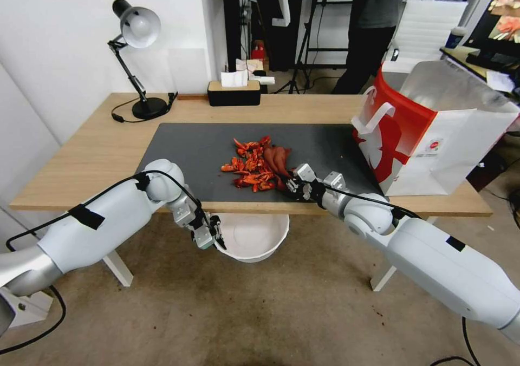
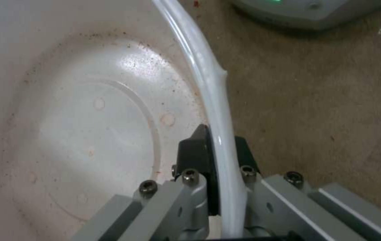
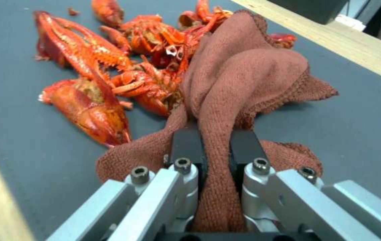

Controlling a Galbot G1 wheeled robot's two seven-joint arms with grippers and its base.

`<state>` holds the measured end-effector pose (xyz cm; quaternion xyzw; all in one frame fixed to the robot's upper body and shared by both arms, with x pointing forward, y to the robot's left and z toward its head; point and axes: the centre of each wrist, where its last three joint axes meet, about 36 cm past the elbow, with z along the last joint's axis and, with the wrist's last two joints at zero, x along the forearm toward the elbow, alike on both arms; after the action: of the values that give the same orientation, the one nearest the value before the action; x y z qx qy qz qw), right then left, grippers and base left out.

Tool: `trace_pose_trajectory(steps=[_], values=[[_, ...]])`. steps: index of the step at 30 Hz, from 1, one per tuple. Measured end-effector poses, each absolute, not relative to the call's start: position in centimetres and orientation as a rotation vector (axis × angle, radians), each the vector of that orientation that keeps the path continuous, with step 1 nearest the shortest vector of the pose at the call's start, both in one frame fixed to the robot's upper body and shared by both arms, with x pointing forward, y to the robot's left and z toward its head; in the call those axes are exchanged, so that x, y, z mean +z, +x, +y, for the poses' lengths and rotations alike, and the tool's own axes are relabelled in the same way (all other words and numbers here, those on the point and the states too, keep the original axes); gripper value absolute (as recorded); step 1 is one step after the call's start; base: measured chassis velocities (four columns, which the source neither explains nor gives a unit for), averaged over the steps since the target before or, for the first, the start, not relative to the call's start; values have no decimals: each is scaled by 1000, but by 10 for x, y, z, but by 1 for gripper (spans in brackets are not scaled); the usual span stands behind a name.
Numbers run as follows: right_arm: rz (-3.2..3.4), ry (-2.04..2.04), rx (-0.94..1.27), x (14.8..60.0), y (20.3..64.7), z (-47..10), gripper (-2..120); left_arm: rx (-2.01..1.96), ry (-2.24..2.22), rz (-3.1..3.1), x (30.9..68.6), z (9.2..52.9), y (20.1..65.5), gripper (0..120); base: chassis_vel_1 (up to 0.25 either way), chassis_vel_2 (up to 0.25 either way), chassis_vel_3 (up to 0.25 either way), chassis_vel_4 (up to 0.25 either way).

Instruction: Sweep shrimp from table into container with towel, then put container into takeout bag.

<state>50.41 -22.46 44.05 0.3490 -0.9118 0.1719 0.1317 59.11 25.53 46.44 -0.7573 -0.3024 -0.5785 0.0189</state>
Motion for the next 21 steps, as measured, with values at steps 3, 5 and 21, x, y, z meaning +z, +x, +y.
trace_pose_trajectory(steps=[3,5,21], values=[[-2635,1039,494,440,498,-223,5,-1796,-2350,-941,465,256,591,0,0,0,0,0],[-2631,1047,491,440,496,-222,5,-1795,-2349,-941,464,257,591,0,0,0,0,0],[-2590,1121,470,434,467,-214,5,-1797,-2344,-945,467,261,590,0,0,0,0,0]])
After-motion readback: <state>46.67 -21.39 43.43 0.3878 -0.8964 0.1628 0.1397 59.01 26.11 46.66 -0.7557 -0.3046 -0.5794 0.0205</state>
